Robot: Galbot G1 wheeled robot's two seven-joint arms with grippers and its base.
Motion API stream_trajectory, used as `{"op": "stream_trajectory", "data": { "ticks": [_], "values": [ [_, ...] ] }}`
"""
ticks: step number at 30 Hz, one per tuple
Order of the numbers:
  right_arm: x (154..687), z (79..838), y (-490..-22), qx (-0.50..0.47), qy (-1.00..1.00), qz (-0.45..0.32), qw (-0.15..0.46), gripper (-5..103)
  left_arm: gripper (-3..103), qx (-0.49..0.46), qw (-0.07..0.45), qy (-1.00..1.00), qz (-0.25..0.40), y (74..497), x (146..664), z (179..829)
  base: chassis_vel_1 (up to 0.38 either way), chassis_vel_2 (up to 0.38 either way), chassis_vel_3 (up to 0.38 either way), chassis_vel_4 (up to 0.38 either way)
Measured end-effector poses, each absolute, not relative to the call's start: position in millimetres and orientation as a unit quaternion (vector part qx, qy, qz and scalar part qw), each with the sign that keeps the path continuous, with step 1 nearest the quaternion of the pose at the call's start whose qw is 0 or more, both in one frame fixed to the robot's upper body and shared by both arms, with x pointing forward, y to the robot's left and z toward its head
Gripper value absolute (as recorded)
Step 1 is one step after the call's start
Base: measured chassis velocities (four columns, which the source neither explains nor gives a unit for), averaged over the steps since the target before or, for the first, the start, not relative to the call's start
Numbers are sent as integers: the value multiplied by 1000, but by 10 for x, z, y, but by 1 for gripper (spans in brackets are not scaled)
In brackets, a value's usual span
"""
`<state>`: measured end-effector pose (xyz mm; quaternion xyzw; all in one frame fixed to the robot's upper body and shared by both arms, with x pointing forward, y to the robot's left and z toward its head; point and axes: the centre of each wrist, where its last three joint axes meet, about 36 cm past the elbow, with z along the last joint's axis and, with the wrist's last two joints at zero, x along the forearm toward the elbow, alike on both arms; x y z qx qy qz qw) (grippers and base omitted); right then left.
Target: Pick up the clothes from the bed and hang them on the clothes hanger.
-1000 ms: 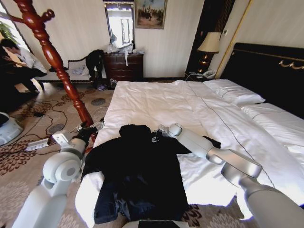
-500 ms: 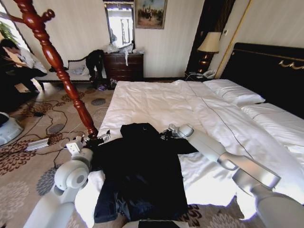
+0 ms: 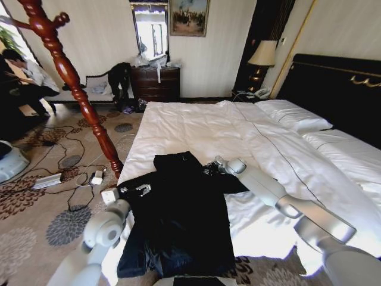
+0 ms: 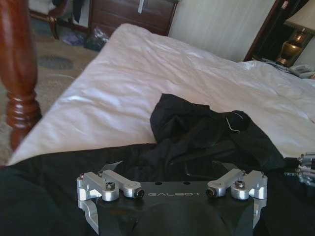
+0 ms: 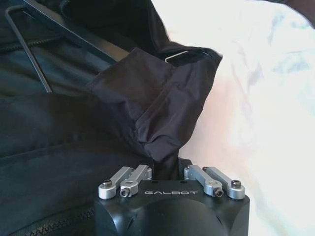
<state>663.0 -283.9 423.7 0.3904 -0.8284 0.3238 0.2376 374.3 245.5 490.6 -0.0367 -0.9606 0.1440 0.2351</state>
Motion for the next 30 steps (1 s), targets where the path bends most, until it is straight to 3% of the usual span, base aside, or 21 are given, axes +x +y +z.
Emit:
{"op": "stream_trajectory", "data": {
  "ticks": [14, 27, 30],
  "values": [
    [6547, 4142, -2869, 379, -837, 322, 229, 22, 100, -69, 247, -943, 210, 1917, 5313, 4894, 0, 0, 0, 0],
    [6523, 4196, -2695, 396, -830, 329, 214, 22, 103, -77, 268, -933, 226, 1381, 5712, 4830, 0, 0, 0, 0],
    [6521, 4199, -2708, 397, -830, 330, 211, 22, 89, -64, 272, -931, 234, 1418, 5712, 4788, 0, 0, 0, 0]
  ]
}}
